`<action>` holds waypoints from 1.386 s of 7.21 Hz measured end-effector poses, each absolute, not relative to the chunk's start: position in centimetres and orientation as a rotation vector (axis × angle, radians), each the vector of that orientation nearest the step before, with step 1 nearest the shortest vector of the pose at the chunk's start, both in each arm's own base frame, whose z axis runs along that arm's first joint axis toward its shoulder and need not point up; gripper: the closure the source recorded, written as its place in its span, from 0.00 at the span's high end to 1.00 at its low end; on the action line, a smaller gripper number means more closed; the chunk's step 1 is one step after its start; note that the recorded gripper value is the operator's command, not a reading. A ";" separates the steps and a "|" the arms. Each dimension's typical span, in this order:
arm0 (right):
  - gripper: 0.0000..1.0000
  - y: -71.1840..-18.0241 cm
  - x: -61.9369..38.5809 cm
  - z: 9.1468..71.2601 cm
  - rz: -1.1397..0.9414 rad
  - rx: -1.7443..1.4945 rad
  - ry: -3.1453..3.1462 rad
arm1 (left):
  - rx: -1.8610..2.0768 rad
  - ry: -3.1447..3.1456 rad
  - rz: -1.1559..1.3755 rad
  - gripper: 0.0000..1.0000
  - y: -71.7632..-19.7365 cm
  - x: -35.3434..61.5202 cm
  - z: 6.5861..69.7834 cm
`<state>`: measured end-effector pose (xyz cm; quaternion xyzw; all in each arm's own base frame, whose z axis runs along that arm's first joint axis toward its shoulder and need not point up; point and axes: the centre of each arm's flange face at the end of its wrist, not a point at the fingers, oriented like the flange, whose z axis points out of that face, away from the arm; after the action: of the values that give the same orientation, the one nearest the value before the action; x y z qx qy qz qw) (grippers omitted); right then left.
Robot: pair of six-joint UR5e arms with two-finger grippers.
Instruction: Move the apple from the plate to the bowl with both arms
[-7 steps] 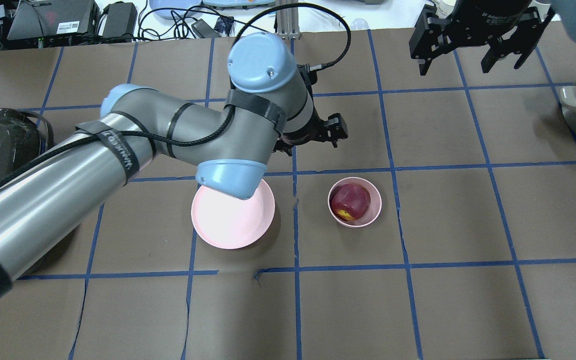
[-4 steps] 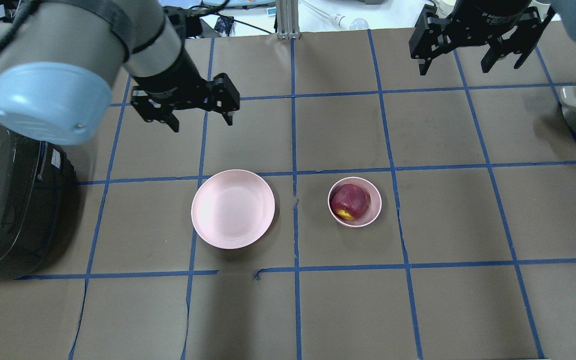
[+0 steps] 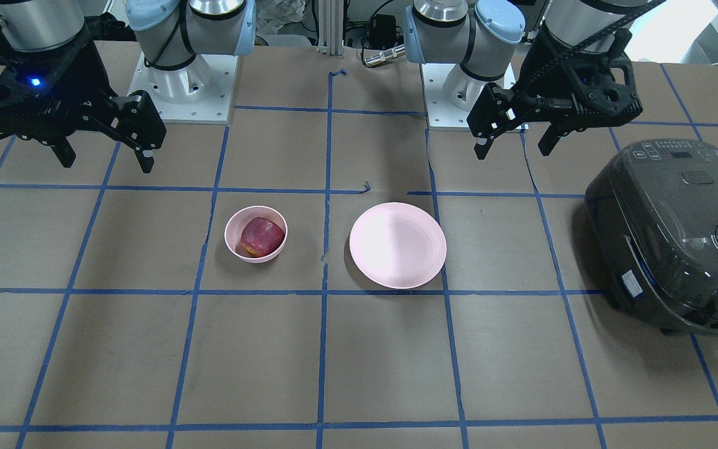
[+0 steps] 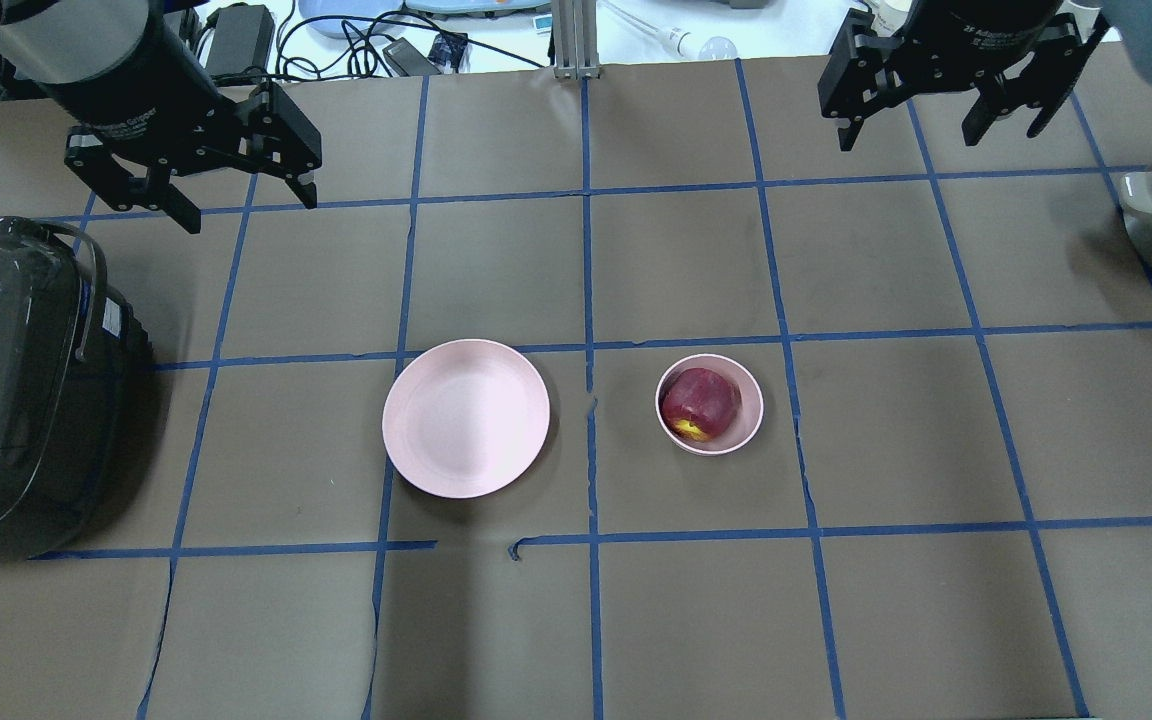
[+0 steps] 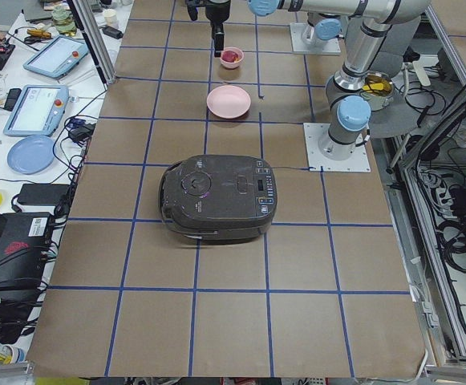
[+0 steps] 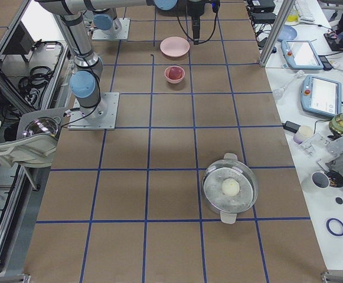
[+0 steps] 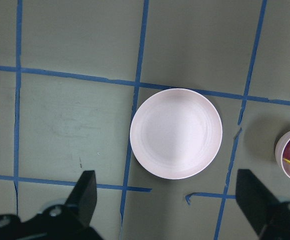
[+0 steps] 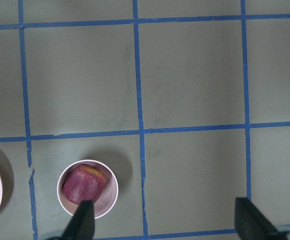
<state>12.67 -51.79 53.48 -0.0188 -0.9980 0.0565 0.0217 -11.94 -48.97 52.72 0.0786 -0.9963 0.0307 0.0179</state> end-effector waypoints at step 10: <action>1.00 -51.8 12.7 53.5 0.175 -0.058 -3.093 | 0.216 -3.142 0.068 1.00 -48.8 -12.4 52.4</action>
<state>12.68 -51.79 53.47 -0.0188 -0.9980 0.0564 0.0214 -12.39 -48.75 52.44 0.0684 -0.9974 0.0216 -0.0044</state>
